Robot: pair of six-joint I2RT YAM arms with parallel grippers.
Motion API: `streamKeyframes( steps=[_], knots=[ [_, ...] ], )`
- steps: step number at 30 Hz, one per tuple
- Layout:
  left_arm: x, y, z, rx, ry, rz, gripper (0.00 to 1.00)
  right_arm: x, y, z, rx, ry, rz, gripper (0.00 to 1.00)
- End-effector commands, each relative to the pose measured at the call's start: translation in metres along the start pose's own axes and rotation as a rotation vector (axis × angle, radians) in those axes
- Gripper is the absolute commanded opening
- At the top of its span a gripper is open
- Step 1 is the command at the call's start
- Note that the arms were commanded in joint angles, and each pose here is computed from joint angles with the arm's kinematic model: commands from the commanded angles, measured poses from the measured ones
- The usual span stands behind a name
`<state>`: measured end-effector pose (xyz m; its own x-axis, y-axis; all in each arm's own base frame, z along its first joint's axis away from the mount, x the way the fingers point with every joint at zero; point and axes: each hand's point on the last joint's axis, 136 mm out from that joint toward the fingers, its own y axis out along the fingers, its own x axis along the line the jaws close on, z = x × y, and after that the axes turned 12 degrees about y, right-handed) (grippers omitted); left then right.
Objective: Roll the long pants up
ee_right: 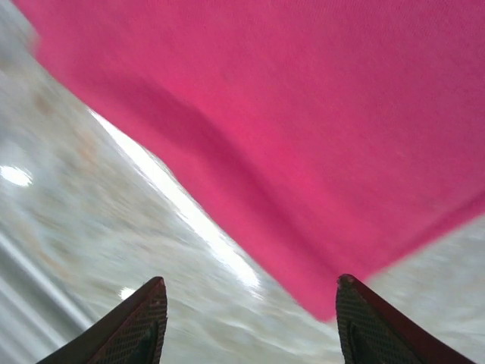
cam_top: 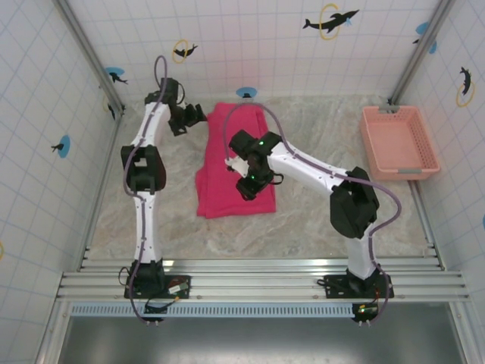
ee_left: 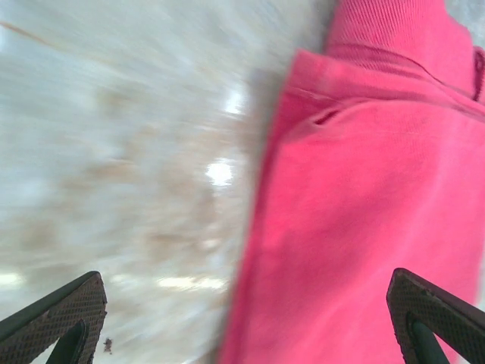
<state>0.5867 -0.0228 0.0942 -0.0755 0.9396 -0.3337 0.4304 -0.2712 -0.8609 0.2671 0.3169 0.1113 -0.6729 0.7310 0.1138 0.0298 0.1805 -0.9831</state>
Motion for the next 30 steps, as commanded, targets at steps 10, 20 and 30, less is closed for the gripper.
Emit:
streamKeyframes(
  steps=[10, 20, 30],
  knots=[
    [0.050, -0.156, 0.083, 0.009, 0.480, -0.457, 0.97, -0.009, 0.071, 0.017, 0.053, -0.531, 0.234, 0.59],
    [0.046, -0.149, 0.133, 0.093, 0.460, -0.372, 0.97, -0.008, 0.108, 0.020, 0.076, -0.533, 0.178, 0.42],
    [0.032, -0.152, 0.113, 0.073, 0.470, -0.319, 0.97, 0.036, 0.075, 0.038, 0.091, -0.535, -0.072, 0.11]
  ],
)
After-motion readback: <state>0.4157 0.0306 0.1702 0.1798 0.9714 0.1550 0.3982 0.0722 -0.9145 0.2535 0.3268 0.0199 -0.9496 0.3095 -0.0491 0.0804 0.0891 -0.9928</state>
